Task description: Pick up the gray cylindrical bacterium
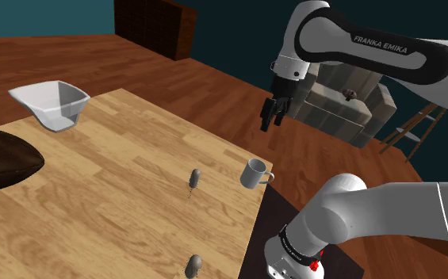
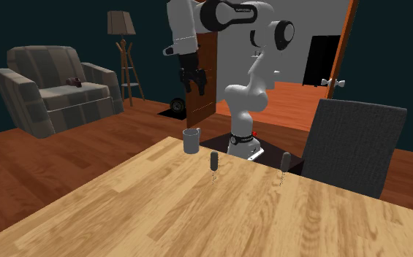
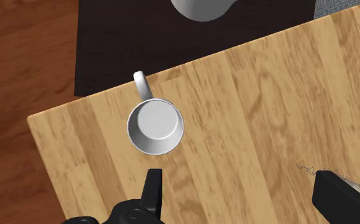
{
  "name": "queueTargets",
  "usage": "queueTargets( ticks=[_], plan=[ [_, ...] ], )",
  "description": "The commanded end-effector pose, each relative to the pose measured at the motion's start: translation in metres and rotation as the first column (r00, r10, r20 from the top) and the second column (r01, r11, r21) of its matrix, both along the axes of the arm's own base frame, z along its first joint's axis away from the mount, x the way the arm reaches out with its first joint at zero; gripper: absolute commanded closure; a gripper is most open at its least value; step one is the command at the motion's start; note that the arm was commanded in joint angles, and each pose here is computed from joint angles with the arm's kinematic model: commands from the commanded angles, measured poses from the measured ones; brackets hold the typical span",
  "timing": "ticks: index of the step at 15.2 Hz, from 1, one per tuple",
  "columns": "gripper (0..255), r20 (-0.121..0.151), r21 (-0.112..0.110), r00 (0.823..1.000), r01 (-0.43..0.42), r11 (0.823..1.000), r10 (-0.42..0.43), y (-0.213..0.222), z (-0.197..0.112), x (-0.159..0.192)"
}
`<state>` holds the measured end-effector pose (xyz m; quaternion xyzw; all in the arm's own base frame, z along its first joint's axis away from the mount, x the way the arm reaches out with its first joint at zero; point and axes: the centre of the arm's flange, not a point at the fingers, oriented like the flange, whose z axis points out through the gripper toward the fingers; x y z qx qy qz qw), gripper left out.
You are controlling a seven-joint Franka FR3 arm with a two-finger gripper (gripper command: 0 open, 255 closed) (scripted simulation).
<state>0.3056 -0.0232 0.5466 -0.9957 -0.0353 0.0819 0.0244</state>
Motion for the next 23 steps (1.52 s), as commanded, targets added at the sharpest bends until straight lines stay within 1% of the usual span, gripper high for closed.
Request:
queueTargets(
  ticks=[1, 6, 11, 16, 19, 22, 23],
  plan=[
    [0, 0.0, 0.0, 1.0, 0.0, 1.0, 0.0, 0.0, 0.0, 0.0],
    [0, 0.028, -0.079, 0.996, -0.081, 0.994, 0.084, 0.069, -0.027, 0.019],
    [0, 0.05, -0.159, 0.984, -0.159, 0.974, 0.169, 0.136, -0.059, 0.033],
    [0, 0.064, -0.24, 0.965, -0.233, 0.943, 0.254, 0.202, -0.096, 0.043],
    [0, 0.069, -0.288, 0.95, -0.274, 0.918, 0.305, 0.241, -0.121, 0.047],
    [0, 0.072, -0.336, 0.932, -0.313, 0.889, 0.355, 0.278, -0.147, 0.049],
    [0, 0.072, -0.339, 0.931, -0.315, 0.886, 0.359, 0.281, -0.149, 0.049]
  ],
)
